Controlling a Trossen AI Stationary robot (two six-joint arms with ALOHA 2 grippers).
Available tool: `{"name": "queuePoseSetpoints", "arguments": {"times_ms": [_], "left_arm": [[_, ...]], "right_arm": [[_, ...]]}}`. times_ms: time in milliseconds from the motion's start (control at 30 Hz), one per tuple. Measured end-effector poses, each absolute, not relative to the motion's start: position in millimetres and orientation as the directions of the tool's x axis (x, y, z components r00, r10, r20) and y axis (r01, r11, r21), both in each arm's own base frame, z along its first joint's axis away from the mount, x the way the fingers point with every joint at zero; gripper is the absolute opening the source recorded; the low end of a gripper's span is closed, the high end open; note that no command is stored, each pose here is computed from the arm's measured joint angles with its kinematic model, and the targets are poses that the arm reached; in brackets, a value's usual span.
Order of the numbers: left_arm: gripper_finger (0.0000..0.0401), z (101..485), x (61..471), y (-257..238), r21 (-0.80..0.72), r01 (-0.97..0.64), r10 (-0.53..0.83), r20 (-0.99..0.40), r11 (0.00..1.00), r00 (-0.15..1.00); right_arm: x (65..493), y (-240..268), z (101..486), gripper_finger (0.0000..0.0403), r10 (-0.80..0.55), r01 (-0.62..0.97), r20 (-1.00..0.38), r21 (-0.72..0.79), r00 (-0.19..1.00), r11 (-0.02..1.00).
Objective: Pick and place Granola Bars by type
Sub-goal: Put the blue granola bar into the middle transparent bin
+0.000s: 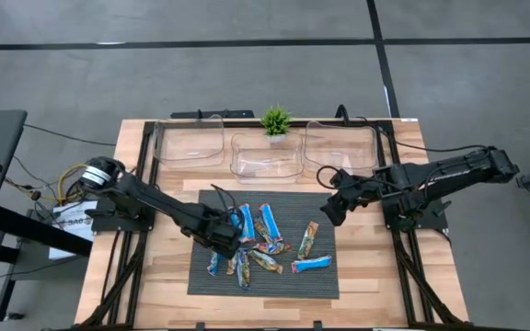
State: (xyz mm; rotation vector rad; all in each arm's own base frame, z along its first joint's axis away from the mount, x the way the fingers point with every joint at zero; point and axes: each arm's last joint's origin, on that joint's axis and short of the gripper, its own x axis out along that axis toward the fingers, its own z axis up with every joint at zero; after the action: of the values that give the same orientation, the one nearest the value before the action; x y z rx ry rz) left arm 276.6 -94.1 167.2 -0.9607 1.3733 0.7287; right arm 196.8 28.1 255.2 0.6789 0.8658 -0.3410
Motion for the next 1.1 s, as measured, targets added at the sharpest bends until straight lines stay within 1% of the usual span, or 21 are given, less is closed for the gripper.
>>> {"name": "queuePoseSetpoints", "arguments": {"times_ms": [267,367,467,700,767,967,1100], "left_arm": [[0.0129,149.7,284.4,-97.1,-0.117,-0.885,-0.116,-0.991,0.451,0.072],[0.0122,149.4,284.3,-97.1,-0.115,-0.885,-0.117,-0.991,0.451,0.069],[0.0098,149.3,284.0,-97.1,-0.113,-0.885,-0.118,-0.991,0.452,0.066],[0.0022,149.5,283.8,-97.3,-0.114,-0.883,-0.128,-0.990,0.454,0.062],[0.0009,149.5,283.7,-97.5,-0.114,-0.883,-0.133,-0.989,0.455,0.060],[0.0009,151.1,283.3,-97.5,-0.098,-0.881,-0.134,-0.990,0.463,0.039],[0.0010,162.2,285.3,-96.3,-0.048,-0.871,-0.090,-0.996,0.488,0.004]], "right_arm": [[196.9,28.2,255.5,0.0223,-0.006,0.531,-0.788,0.409,0.615,0.742],[197.0,28.2,255.5,0.0223,-0.006,0.530,-0.788,0.409,0.616,0.743],[197.0,28.2,255.5,0.0223,-0.006,0.530,-0.788,0.409,0.616,0.743],[197.0,28.2,255.5,0.0223,-0.004,0.528,-0.788,0.409,0.616,0.744],[197.0,28.2,255.5,0.0223,-0.004,0.528,-0.788,0.409,0.616,0.744],[197.0,28.2,255.5,0.0223,-0.004,0.528,-0.788,0.409,0.616,0.744],[197.2,28.1,255.8,0.0223,-0.007,0.518,-0.785,0.403,0.619,0.755]]}}
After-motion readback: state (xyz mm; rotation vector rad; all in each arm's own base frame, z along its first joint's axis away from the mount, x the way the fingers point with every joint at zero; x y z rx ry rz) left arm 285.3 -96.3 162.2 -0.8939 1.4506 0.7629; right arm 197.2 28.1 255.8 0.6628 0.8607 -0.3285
